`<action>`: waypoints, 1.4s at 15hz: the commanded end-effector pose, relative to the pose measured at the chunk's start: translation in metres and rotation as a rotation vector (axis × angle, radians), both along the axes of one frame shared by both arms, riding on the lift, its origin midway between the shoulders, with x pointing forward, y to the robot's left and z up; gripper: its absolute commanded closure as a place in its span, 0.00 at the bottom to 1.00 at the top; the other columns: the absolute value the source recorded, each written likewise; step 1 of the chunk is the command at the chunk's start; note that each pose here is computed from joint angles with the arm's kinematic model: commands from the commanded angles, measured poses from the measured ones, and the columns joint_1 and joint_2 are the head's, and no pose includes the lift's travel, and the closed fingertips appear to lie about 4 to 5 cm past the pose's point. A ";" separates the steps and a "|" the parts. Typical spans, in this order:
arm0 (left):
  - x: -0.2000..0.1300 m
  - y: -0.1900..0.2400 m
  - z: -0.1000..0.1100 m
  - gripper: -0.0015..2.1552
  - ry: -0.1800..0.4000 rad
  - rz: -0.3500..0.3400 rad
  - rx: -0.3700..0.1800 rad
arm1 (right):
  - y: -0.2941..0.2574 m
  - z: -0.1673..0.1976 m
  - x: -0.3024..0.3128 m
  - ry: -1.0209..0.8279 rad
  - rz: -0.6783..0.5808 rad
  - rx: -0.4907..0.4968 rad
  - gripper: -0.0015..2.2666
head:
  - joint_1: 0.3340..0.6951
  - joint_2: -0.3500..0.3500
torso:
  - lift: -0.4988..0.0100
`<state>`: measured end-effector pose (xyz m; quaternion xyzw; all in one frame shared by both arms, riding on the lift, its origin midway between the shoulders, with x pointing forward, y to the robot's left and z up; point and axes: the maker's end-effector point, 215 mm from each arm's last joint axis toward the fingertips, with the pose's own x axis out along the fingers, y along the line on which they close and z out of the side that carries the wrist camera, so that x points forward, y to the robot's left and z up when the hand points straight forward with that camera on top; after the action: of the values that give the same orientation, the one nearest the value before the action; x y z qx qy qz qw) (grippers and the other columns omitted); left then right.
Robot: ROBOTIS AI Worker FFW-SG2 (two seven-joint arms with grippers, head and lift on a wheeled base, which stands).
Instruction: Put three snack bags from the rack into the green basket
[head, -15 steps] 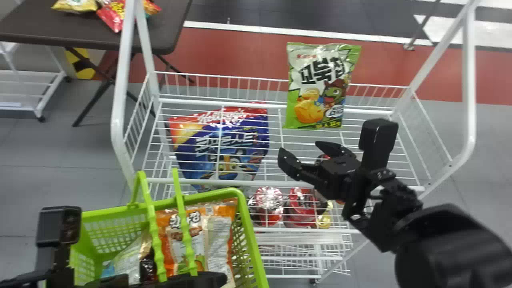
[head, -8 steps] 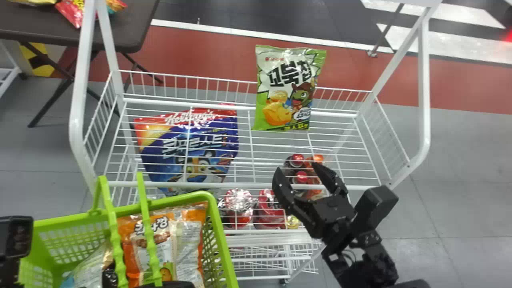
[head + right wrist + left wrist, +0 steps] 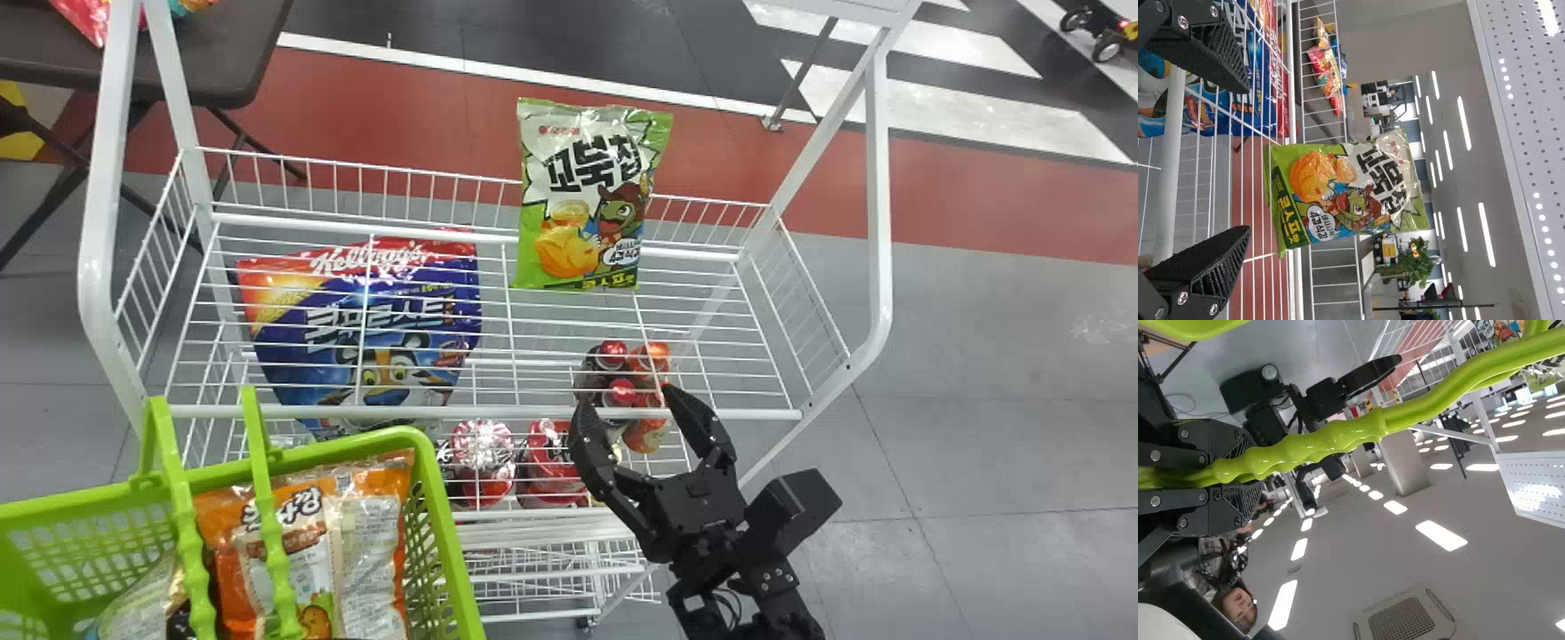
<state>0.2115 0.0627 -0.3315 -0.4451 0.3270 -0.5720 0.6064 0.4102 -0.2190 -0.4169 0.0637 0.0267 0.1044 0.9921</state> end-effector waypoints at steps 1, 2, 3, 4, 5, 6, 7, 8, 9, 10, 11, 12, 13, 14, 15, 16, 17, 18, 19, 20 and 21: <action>-0.001 -0.001 0.001 1.00 -0.001 -0.001 -0.004 | 0.003 -0.001 -0.001 0.003 0.001 0.005 0.03 | 1.00 0.08 | 0.98; -0.001 -0.001 0.001 1.00 -0.001 -0.001 -0.004 | 0.004 -0.001 -0.002 0.003 0.001 0.007 0.03 | 1.00 0.09 | 0.98; -0.001 -0.001 0.001 1.00 0.001 -0.001 -0.004 | 0.005 -0.002 -0.002 0.005 0.002 0.009 0.03 | 1.00 0.09 | 0.98; -0.002 -0.001 0.000 1.00 0.004 -0.001 -0.004 | 0.006 -0.002 -0.002 0.006 0.003 0.010 0.03 | 1.00 0.09 | 0.98; -0.003 -0.001 0.000 1.00 0.004 -0.001 -0.004 | 0.006 -0.003 -0.003 0.009 0.005 0.007 0.03 | 1.00 0.09 | 0.98; -0.004 0.000 0.000 1.00 0.004 0.000 -0.003 | 0.007 -0.002 -0.003 0.010 0.007 0.008 0.03 | 1.00 0.09 | 0.98; -0.004 0.000 0.001 1.00 0.004 0.000 -0.002 | 0.006 -0.003 -0.003 0.013 0.008 0.008 0.03 | 1.00 0.09 | 0.98; -0.006 0.000 0.001 1.00 0.004 0.001 0.000 | 0.007 -0.003 -0.003 0.014 0.008 0.010 0.03 | 1.00 0.09 | 0.98; -0.008 0.000 0.001 1.00 0.006 0.000 -0.001 | 0.008 -0.003 -0.004 0.014 0.010 0.011 0.03 | 1.00 0.10 | 0.98; -0.007 0.000 0.001 1.00 0.004 0.001 0.000 | 0.008 -0.003 -0.004 0.014 0.011 0.010 0.03 | 1.00 0.10 | 0.98; -0.007 0.000 0.001 1.00 0.004 0.000 0.000 | 0.009 -0.004 -0.005 0.019 0.011 0.010 0.03 | 1.00 0.10 | 0.98; -0.008 -0.002 0.001 1.00 0.005 -0.003 0.001 | 0.008 -0.005 -0.005 0.020 0.011 0.010 0.03 | 1.00 0.10 | 0.98; -0.008 -0.002 0.001 1.00 0.005 -0.003 0.001 | 0.007 -0.006 -0.006 0.022 0.010 0.009 0.03 | 1.00 0.10 | 0.98; -0.008 -0.002 0.001 1.00 0.003 -0.003 0.001 | 0.007 -0.006 -0.006 0.022 0.010 0.009 0.03 | 1.00 0.10 | 0.98; -0.008 -0.002 0.001 1.00 0.005 -0.003 0.001 | 0.008 -0.006 -0.006 0.022 0.010 0.011 0.03 | 1.00 0.09 | 0.98; -0.008 -0.002 0.001 1.00 0.005 -0.003 0.001 | 0.008 -0.007 -0.006 0.025 0.010 0.012 0.03 | 1.00 0.09 | 0.98; -0.008 -0.002 0.002 1.00 0.003 -0.003 0.001 | 0.008 -0.007 -0.006 0.025 0.010 0.012 0.03 | 1.00 0.09 | 0.98; -0.008 -0.002 0.002 1.00 0.003 -0.003 0.001 | 0.008 -0.007 -0.006 0.025 0.010 0.012 0.03 | 1.00 0.09 | 0.98; -0.009 -0.002 0.001 1.00 0.005 -0.003 0.001 | 0.008 -0.007 -0.006 0.027 0.009 0.013 0.03 | 1.00 0.09 | 0.98; -0.009 -0.002 0.001 1.00 0.005 -0.003 0.001 | 0.007 -0.008 -0.006 0.028 0.009 0.013 0.03 | 1.00 0.09 | 0.98; -0.009 -0.002 0.001 1.00 0.005 -0.003 0.001 | 0.007 -0.008 -0.006 0.029 0.008 0.016 0.03 | 1.00 0.09 | 0.98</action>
<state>0.2026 0.0613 -0.3306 -0.4447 0.3306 -0.5716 0.6052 0.4041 -0.2114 -0.4245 0.0719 0.0399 0.1083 0.9907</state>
